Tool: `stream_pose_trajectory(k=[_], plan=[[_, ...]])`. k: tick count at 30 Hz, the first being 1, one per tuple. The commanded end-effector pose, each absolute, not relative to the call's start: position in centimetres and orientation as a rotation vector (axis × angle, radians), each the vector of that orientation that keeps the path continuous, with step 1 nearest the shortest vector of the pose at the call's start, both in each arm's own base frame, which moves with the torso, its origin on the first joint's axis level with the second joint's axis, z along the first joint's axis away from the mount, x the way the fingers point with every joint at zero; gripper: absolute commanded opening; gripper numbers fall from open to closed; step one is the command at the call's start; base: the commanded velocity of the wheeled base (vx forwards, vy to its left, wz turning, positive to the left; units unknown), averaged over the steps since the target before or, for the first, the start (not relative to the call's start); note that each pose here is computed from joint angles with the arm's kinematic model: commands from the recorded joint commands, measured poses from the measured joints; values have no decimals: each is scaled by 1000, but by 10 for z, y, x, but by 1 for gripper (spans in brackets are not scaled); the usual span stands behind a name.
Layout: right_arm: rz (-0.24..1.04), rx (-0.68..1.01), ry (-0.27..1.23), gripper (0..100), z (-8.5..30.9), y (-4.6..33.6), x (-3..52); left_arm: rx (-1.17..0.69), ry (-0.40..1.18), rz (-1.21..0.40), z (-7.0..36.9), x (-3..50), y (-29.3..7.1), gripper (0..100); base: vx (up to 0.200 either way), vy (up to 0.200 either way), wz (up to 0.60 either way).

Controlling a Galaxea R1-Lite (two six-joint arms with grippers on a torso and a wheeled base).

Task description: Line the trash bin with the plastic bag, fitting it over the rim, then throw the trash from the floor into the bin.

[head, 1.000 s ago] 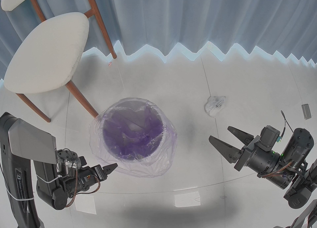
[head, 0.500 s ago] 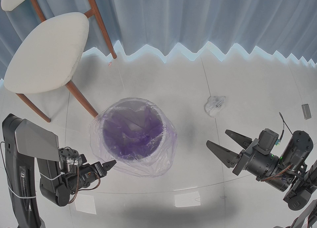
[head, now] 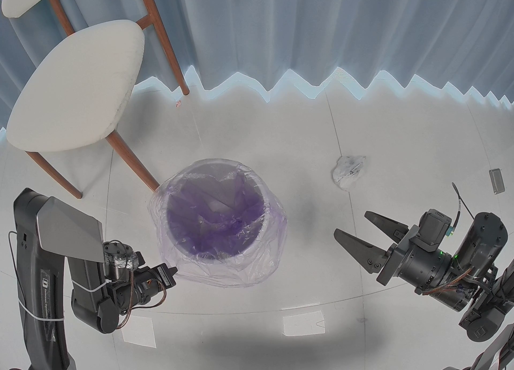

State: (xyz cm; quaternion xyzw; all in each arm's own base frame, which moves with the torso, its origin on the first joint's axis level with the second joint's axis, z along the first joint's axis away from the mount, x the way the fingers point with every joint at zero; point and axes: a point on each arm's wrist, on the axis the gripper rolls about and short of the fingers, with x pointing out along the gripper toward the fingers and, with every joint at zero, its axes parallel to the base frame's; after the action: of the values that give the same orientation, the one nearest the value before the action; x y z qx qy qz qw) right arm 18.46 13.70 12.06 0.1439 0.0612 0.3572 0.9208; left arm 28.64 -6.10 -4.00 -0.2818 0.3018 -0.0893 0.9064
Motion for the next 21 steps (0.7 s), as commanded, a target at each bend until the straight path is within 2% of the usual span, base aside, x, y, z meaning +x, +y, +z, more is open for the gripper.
stream_pose_trajectory(k=[1, 5, 21], plan=[[736, 298, 118, 100, 121, 137, 185, -580, 648, -171, -58, 293, -62, 0, 0, 0, 0], [733, 296, 126, 100, 119, 138, 186, -579, 655, -159, -70, 299, -62, 0, 0, 0, 0], [732, 288, 144, 100, 115, 139, 187, -569, 643, -139, -72, 302, -64, 0, 0, 0, 0]])
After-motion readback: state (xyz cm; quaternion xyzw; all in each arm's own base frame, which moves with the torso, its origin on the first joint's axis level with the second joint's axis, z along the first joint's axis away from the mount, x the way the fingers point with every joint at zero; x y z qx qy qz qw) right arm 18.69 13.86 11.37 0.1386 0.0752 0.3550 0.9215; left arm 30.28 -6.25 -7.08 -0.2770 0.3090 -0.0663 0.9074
